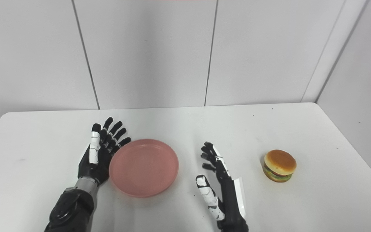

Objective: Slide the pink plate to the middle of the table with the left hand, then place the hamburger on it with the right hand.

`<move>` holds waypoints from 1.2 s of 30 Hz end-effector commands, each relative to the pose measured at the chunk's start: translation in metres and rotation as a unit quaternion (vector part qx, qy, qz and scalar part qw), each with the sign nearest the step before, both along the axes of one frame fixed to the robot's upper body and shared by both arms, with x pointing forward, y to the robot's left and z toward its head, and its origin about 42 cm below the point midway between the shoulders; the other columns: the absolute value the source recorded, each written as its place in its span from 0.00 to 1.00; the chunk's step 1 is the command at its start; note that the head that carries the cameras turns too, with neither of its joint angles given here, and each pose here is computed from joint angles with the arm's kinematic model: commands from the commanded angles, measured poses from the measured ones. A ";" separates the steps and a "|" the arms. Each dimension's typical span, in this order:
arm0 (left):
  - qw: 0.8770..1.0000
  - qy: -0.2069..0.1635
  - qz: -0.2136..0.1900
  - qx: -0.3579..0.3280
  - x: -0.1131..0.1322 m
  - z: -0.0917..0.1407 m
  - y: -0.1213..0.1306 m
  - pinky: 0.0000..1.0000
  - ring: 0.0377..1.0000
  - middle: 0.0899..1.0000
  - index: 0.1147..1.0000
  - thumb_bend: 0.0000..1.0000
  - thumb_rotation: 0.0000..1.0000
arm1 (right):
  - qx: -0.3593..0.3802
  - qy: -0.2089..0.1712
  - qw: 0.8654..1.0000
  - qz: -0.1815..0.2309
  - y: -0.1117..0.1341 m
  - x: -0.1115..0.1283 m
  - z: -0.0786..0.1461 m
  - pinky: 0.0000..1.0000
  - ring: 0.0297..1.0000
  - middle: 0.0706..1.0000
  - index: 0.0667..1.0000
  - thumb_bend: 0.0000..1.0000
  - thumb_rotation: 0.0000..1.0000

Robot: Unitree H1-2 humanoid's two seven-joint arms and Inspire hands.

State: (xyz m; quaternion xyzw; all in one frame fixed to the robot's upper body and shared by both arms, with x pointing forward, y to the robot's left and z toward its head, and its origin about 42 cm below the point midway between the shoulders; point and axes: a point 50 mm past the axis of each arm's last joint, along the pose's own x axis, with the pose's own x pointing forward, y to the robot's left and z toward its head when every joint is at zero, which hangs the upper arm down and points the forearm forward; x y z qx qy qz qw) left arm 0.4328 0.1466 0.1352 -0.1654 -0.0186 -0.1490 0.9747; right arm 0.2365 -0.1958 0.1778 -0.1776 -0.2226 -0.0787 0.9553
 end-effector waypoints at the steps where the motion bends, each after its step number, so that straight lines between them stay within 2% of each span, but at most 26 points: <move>1: 1.000 0.000 -0.011 -0.004 0.005 0.003 -0.002 0.84 0.93 0.94 1.00 0.87 0.89 | -0.066 -0.042 0.997 -0.022 -0.019 0.003 0.025 0.75 0.82 0.84 0.85 0.72 1.00; 3: 1.000 0.000 -0.013 0.000 0.006 0.003 -0.003 0.84 0.94 0.94 1.00 0.88 0.90 | -0.113 -0.057 0.991 -0.045 -0.033 0.008 0.037 0.71 0.78 0.82 0.84 0.76 1.00; 6: 1.000 0.001 -0.018 0.007 0.010 0.003 -0.007 0.85 0.93 0.94 1.00 0.88 0.90 | -0.204 -0.097 0.970 -0.088 -0.057 0.015 0.058 0.58 0.69 0.77 0.81 0.75 1.00; 8: 1.000 0.000 -0.018 0.014 0.012 0.003 -0.009 0.83 0.92 0.94 1.00 0.89 0.90 | -0.238 -0.118 0.956 -0.123 -0.072 0.018 0.069 0.54 0.64 0.71 0.71 0.73 0.97; 9: 1.000 0.000 -0.018 0.016 0.012 0.003 -0.010 0.83 0.92 0.94 1.00 0.89 0.90 | -0.244 -0.124 0.952 -0.135 -0.077 0.019 0.071 0.54 0.64 0.70 0.70 0.73 0.97; 11: 1.000 0.001 -0.020 0.014 0.014 0.002 -0.011 0.83 0.92 0.93 1.00 0.89 0.90 | -0.252 -0.138 0.946 -0.153 -0.090 0.023 0.075 0.54 0.63 0.68 0.66 0.72 0.93; 14: 1.000 0.004 -0.021 0.008 0.015 -0.001 -0.010 0.86 0.92 0.93 1.00 0.88 0.90 | -0.275 -0.146 0.932 -0.188 -0.116 0.032 0.082 0.60 0.65 0.65 0.57 0.67 0.73; 17: 1.000 0.006 -0.022 0.004 0.016 -0.006 -0.008 0.86 0.93 0.93 1.00 0.88 0.88 | -0.311 -0.122 0.916 -0.221 -0.133 0.040 0.088 0.61 0.67 0.66 0.55 0.67 0.69; 20: 1.000 0.004 -0.024 0.007 0.016 -0.009 -0.006 0.87 0.93 0.93 1.00 0.89 0.88 | -0.325 -0.098 0.909 -0.243 -0.147 0.048 0.092 0.63 0.69 0.67 0.55 0.68 0.68; 23: 1.000 0.004 -0.023 0.006 0.014 -0.010 -0.005 0.87 0.94 0.93 1.00 0.89 0.87 | -0.336 -0.077 0.900 -0.266 -0.164 0.057 0.090 0.66 0.72 0.69 0.55 0.69 0.73; 27: 1.000 0.002 -0.024 0.007 0.011 -0.011 -0.003 0.86 0.94 0.93 1.00 0.89 0.88 | -0.370 -0.036 0.885 -0.282 -0.183 0.067 0.084 0.67 0.72 0.69 0.59 0.66 0.73; 30: 0.999 0.000 -0.029 0.014 0.011 -0.013 -0.001 0.87 0.95 0.94 1.00 0.88 0.90 | -0.378 -0.020 0.881 -0.283 -0.191 0.073 0.075 0.62 0.69 0.69 0.63 0.65 0.74; 33: 1.000 0.005 -0.025 0.010 0.014 -0.013 0.000 0.87 0.94 0.92 1.00 0.89 0.87 | -0.382 -0.007 0.878 -0.287 -0.198 0.078 0.067 0.56 0.65 0.70 0.68 0.66 0.82; 36: 1.000 0.005 -0.023 0.011 0.016 -0.010 -0.001 0.86 0.94 0.92 1.00 0.88 0.87 | -0.389 0.009 0.875 -0.288 -0.202 0.080 0.057 0.56 0.66 0.71 0.69 0.66 0.82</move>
